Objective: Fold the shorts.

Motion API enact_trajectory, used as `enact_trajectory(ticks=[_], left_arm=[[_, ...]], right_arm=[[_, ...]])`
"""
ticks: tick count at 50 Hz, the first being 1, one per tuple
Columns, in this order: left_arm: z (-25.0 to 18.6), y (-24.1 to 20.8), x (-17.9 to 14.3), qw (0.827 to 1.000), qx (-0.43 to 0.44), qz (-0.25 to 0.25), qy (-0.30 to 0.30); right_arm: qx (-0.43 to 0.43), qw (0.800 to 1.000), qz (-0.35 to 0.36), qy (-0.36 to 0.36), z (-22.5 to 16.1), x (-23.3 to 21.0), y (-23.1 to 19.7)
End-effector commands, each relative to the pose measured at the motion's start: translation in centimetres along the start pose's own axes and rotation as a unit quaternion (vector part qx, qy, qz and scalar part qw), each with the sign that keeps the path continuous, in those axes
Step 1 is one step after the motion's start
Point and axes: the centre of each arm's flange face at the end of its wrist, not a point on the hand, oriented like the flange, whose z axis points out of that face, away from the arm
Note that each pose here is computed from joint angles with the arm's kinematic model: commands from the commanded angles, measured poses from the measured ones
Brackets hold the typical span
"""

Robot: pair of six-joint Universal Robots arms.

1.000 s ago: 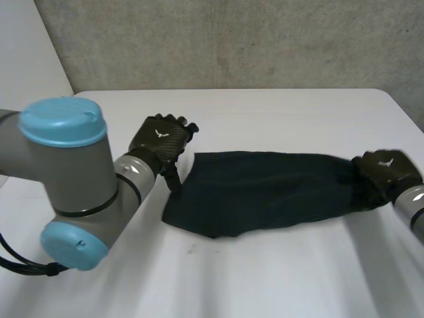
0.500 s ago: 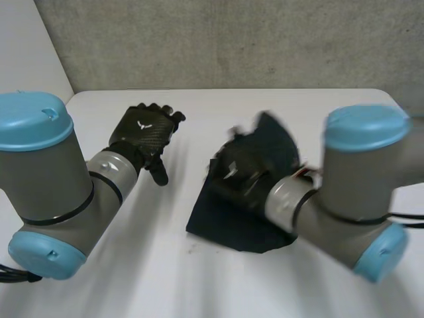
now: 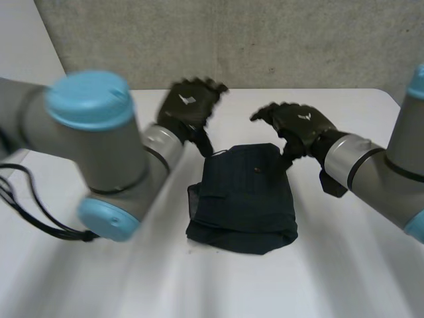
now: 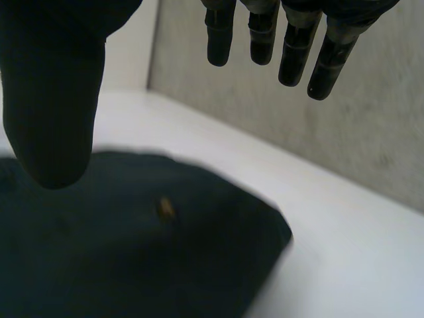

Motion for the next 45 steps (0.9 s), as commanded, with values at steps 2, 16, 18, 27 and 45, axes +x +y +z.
enact_trajectory(ticks=[2, 16, 18, 27, 45], left_arm=[[0.8, 7.8, 3.6, 0.993, -0.111, 0.013, 0.040], [-0.5, 11.0, 2.7, 0.975, -0.208, 0.075, 0.015], [-0.5, 10.6, 2.7, 0.975, -0.205, 0.080, 0.016], [-1.0, 4.5, 1.9, 0.989, -0.131, 0.074, 0.004], [-8.7, -11.4, -9.0, 0.993, -0.005, 0.000, -0.120]], right_arm=[[-0.095, 0.993, -0.052, 0.049, 2.2, 1.0, 5.9], [-0.131, 0.989, -0.060, 0.040, 3.3, 1.0, 9.0], [-0.131, 0.988, -0.069, 0.037, 3.4, 0.9, 9.1], [-0.060, 0.991, -0.105, 0.058, 2.7, 1.5, 4.8], [0.134, 0.960, -0.087, 0.231, -6.9, 3.2, -11.4]])
